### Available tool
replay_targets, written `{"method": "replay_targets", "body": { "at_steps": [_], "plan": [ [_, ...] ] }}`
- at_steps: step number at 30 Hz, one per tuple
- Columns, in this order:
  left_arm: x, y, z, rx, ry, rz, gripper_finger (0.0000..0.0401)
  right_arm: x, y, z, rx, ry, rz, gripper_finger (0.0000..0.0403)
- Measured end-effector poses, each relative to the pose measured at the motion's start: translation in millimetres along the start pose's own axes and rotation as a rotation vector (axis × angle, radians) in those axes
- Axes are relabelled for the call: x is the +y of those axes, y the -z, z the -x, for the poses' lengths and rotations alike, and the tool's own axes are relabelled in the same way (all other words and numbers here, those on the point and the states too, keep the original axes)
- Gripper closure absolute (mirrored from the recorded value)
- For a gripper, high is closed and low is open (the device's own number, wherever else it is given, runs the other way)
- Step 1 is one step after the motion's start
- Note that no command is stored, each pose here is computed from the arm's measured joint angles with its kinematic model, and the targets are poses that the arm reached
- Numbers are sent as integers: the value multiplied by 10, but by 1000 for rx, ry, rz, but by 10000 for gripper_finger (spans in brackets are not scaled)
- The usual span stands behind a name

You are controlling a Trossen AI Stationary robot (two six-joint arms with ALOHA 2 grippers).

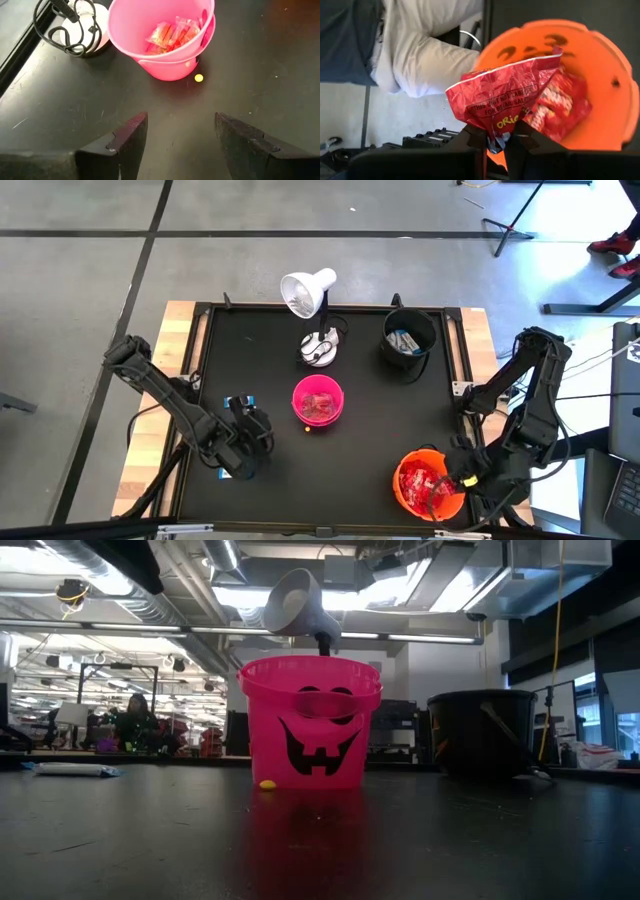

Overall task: Sort candy
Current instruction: Put the red candy into the orange bucket, then put the white chocolate bar into the black bucket

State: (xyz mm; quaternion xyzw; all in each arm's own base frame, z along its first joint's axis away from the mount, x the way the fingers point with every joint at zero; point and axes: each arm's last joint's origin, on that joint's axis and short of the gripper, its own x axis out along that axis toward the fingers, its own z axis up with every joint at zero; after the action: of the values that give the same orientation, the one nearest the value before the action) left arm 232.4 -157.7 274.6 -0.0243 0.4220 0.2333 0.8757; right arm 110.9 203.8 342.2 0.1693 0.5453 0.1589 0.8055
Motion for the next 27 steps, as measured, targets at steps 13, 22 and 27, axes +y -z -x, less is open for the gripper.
{"method": "replay_targets", "body": {
  "at_steps": [13, 22, 27],
  "plan": [
    [31, 9, -8, 17, -23, -14, 177, 44, -25, 1, -31, -42, 152, 244],
    [136, 62, -9, 79, -106, -10, 177, 40, -23, 1, -28, -39, 153, 210],
    [301, 60, -66, 228, -184, 7, 177, 40, -23, 1, -28, -39, 152, 210]
  ]
}}
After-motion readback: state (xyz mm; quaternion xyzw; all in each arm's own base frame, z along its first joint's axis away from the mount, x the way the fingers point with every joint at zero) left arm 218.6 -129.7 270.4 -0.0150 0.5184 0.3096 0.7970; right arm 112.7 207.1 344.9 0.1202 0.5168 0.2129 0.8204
